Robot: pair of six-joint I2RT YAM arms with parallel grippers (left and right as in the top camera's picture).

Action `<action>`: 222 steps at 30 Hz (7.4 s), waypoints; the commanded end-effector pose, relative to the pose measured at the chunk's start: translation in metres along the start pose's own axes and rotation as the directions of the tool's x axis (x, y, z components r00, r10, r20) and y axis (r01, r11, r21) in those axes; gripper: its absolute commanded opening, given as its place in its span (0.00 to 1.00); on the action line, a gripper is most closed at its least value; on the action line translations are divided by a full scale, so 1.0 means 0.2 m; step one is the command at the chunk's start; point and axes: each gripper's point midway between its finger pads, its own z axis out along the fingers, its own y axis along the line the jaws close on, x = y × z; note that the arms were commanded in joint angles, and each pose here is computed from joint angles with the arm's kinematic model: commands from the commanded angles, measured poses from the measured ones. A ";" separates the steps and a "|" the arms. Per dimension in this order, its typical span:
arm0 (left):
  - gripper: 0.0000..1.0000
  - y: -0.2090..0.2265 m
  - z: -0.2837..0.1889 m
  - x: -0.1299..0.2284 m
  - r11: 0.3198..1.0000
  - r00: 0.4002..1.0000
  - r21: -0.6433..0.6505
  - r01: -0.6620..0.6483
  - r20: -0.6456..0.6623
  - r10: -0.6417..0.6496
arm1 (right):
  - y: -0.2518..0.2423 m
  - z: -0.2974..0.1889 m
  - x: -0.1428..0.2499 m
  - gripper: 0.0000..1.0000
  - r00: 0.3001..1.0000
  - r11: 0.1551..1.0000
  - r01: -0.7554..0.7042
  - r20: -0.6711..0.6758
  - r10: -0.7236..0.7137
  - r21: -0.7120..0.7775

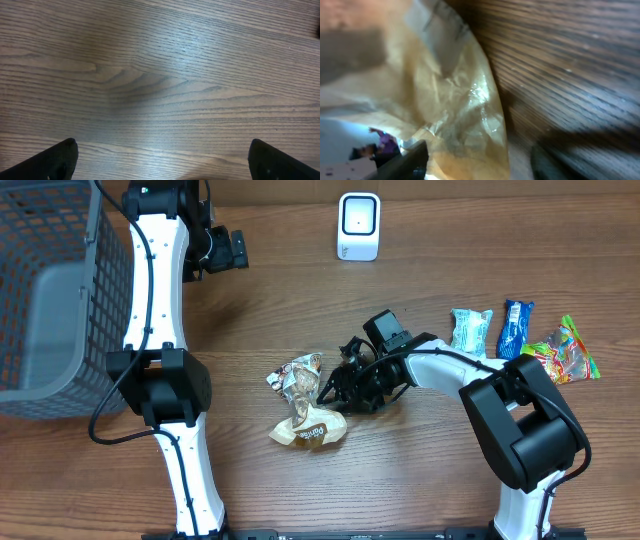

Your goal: Scan the item barcode

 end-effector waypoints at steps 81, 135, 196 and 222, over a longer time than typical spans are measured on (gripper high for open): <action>1.00 -0.02 0.02 0.01 1.000 1.000 0.006 -0.026 -0.011 0.026 | 0.14 -0.03 0.02 0.70 0.955 0.963 -0.087 0.297 0.009 0.253; 1.00 -0.02 0.02 0.01 1.000 1.000 0.007 -0.026 -0.010 0.026 | -0.01 -0.99 -0.18 0.04 0.713 0.048 -0.276 0.238 -0.660 0.960; 1.00 -0.02 0.02 0.01 1.000 1.000 0.006 -0.026 -0.011 0.026 | -0.01 -0.72 -0.18 1.00 0.870 0.907 -0.366 0.422 0.255 0.206; 1.00 -0.02 0.02 0.01 1.000 1.000 0.006 -0.026 -0.011 0.026 | -0.22 -0.47 -0.39 0.96 0.802 0.965 -0.262 0.557 0.215 0.005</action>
